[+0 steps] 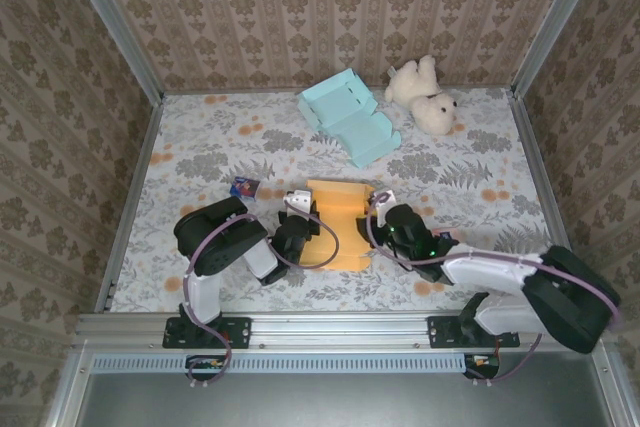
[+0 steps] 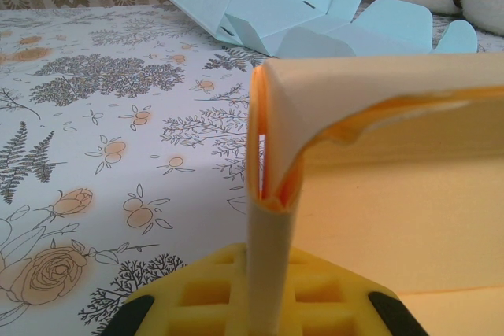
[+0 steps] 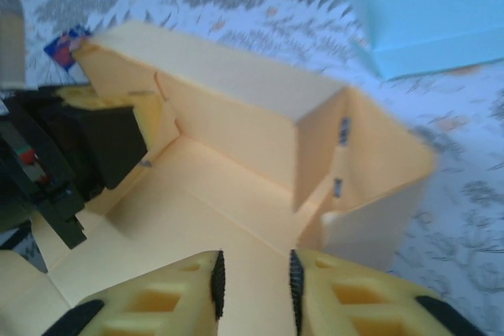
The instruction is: Fold the paper box
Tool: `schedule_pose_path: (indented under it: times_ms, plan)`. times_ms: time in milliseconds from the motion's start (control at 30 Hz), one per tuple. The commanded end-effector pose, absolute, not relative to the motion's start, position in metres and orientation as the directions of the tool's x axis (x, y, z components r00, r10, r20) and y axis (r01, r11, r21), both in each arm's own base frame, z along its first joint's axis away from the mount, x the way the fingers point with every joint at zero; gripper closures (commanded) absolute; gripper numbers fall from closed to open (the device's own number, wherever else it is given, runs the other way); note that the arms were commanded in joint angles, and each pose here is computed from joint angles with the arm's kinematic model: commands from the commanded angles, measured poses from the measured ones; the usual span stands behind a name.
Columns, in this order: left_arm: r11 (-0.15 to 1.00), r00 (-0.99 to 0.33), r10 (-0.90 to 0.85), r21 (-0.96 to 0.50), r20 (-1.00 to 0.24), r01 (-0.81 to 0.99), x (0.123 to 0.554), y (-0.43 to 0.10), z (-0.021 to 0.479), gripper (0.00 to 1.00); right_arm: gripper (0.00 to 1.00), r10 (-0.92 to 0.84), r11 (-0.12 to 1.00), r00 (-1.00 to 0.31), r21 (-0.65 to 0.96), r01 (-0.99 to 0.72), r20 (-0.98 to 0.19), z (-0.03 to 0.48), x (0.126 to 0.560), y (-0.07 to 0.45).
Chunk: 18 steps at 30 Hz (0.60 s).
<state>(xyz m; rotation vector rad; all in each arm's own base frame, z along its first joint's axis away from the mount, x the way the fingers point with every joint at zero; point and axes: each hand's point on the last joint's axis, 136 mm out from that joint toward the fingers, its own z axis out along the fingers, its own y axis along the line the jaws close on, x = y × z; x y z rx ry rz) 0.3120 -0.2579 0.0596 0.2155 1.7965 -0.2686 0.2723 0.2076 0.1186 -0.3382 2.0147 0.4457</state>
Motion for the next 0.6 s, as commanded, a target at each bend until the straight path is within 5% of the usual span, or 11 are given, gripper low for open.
schedule_pose_path:
  times_ms: [0, 167, 567]
  plan:
    - [0.952, -0.265, 0.027, -0.056, -0.964, 0.302, 0.306, -0.259, 0.049, 1.00, 0.61, -0.042, 0.958, -0.451, 0.092, -0.272, -0.891, 0.113, 0.272, 0.165]
    - [0.951, -0.265, 0.028, -0.055, -0.964, 0.304, 0.306, -0.259, 0.049, 1.00, 0.56, 0.049, 0.976, -0.459, 0.140, -0.167, -0.887, 0.104, 0.284, 0.128]
    - [0.950, -0.264, 0.030, -0.055, -0.964, 0.307, 0.305, -0.259, 0.050, 1.00, 0.51, -0.008, 0.919, -0.488, 0.186, -0.349, -0.873, 0.094, 0.306, 0.164]
